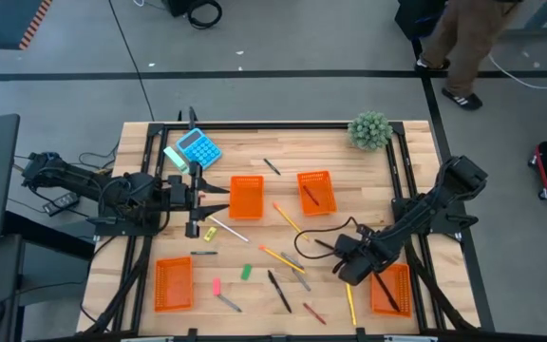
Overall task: Sort crayons/erasers/pens/pencils in bins
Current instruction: Put the top black pen into the bottom right orange bin
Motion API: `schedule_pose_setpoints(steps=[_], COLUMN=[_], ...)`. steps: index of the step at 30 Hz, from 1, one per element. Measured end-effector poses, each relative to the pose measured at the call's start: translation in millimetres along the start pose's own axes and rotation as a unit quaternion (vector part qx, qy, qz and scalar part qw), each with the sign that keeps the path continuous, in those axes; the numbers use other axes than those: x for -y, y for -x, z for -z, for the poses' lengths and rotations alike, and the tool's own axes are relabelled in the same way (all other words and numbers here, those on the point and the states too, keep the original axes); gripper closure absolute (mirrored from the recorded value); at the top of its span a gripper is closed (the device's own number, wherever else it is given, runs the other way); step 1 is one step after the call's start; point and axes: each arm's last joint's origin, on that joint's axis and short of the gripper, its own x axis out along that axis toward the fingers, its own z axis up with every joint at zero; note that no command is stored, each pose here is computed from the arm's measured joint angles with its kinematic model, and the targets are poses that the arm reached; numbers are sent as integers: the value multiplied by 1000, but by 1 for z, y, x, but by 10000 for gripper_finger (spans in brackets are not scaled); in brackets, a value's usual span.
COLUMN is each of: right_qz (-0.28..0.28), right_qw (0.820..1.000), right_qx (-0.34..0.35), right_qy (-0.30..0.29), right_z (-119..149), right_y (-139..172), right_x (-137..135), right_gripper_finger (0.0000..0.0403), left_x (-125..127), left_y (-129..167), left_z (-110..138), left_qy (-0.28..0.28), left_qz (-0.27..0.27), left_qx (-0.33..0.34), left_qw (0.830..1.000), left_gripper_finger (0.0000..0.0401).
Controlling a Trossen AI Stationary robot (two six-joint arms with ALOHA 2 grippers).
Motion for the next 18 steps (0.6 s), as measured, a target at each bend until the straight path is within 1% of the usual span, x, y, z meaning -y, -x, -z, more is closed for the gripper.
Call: schedule_pose_setpoints(steps=[4,7,11,14,18], right_qz=[0,-11,-24,-30,-30], right_qw=[1000,1000,998,997,995], right_qx=[2,-1,-37,-49,-56], right_qy=[0,-15,-36,-50,-73], right_z=[-6,-10,-10,-6,7], right_y=[9,17,32,50,74], right_x=[-6,-12,-22,-32,-45], right_gripper_finger=[361,361,360,359,359], left_x=[0,0,0,0,0], left_y=[0,0,0,0,0], left_z=[0,0,0,1,1], left_qy=[0,0,0,-1,-1], left_qz=[0,0,0,1,1], left_qx=[0,0,-1,-3,-4], left_qw=[1000,1000,1000,1000,1000], left_gripper_finger=[239,239,239,239,239])
